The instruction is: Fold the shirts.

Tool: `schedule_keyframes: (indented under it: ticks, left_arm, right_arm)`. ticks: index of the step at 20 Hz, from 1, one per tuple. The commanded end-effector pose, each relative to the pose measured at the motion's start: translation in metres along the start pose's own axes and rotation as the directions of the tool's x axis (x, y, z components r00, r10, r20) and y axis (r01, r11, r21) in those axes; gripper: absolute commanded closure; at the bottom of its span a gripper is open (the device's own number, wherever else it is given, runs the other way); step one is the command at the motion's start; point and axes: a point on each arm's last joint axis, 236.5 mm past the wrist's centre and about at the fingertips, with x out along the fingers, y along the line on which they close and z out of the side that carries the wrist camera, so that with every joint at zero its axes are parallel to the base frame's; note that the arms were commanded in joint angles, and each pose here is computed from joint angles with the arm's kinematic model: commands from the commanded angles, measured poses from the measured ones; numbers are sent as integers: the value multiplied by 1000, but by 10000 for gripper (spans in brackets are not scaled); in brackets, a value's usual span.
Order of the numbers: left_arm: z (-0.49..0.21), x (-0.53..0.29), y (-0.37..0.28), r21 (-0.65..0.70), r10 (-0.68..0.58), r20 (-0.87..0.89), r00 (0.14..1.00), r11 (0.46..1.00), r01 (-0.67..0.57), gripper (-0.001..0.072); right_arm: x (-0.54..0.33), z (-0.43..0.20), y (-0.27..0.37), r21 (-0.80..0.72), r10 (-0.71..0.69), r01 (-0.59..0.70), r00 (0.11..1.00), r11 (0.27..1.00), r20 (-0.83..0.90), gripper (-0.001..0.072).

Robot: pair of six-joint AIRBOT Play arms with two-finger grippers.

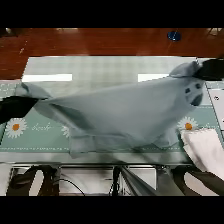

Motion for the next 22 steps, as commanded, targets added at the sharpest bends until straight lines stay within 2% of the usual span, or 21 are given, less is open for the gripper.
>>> schedule_keyframes:
  ticks: [1, 6, 9, 12, 15, 21, 22]
  left_arm:
    - [-1, 64, 44, -177, 19, 72, 997, 984, -6, 681]
    - [22, 120, 92, -198, 133, 141, 981, 975, -104, 680]
    - [33, 141, 117, -180, 201, 186, 962, 969, -168, 680]
    - [34, 162, 133, -160, 247, 200, 948, 963, -217, 680]
    - [29, 185, 135, -141, 264, 205, 942, 961, -238, 679]
    - [-10, 224, 113, -82, 221, 95, 971, 974, -213, 676]
    - [-9, 224, 112, -81, 219, 98, 971, 974, -212, 606]
  right_arm:
    - [103, 25, 21, -57, 68, -72, 995, 996, -76, 680]
    - [181, 92, 10, -18, 38, -36, 989, 999, 143, 680]
    - [178, 141, -6, 9, -4, 1, 939, 1000, 344, 680]
    - [172, 168, -13, 18, -26, 20, 888, 1000, 459, 679]
    - [191, 165, -18, 25, -35, 26, 897, 999, 441, 680]
    - [255, 105, -23, 39, -14, 7, 981, 999, 193, 678]
    - [258, 99, -23, 40, -11, 4, 986, 999, 168, 585]
